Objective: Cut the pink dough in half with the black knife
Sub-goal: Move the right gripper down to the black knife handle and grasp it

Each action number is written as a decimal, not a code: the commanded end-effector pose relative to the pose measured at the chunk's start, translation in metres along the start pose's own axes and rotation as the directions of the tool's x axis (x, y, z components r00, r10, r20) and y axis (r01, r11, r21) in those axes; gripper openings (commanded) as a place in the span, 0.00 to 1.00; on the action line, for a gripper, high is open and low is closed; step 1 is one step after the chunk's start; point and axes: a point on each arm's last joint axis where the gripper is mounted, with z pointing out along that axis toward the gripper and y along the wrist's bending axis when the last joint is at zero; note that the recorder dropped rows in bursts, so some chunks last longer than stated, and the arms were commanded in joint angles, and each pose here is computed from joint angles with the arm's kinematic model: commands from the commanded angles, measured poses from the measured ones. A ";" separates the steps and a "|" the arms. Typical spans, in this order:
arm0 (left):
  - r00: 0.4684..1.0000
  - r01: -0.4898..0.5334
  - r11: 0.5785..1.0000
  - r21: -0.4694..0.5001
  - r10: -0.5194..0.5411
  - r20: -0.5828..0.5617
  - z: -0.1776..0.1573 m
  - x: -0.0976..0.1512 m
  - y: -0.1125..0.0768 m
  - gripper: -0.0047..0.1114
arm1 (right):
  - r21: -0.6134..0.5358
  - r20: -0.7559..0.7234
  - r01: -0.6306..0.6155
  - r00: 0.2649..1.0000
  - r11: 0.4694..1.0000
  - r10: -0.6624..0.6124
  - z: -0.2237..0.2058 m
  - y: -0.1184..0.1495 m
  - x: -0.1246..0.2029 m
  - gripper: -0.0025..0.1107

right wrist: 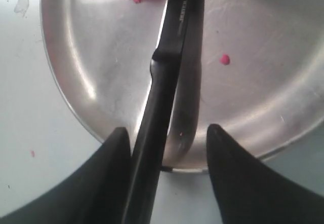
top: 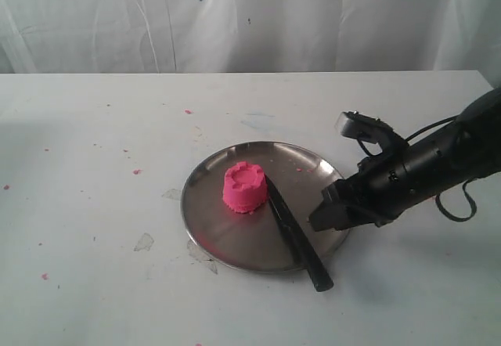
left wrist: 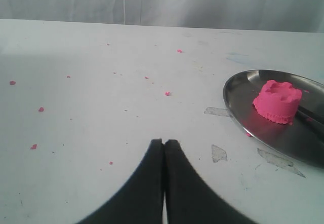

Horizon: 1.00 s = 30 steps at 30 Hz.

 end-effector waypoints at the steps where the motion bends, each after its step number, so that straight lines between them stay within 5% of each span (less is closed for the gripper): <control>1: 1.000 0.009 1.000 0.000 -0.009 -0.003 0.000 0.002 0.000 0.04 | -0.005 -0.024 0.028 0.999 1.000 -0.028 0.015 -0.003 -0.004 0.44; 16: 1.000 0.007 1.000 0.000 -0.007 -0.003 0.000 0.002 0.000 0.04 | -0.048 -0.129 0.046 0.990 0.998 -0.052 0.057 -0.009 -0.004 0.48; 30: 1.000 0.007 1.000 0.000 -0.007 -0.003 0.000 0.002 0.000 0.04 | -0.010 -0.163 -0.014 0.987 1.000 0.012 0.059 -0.014 -0.001 0.24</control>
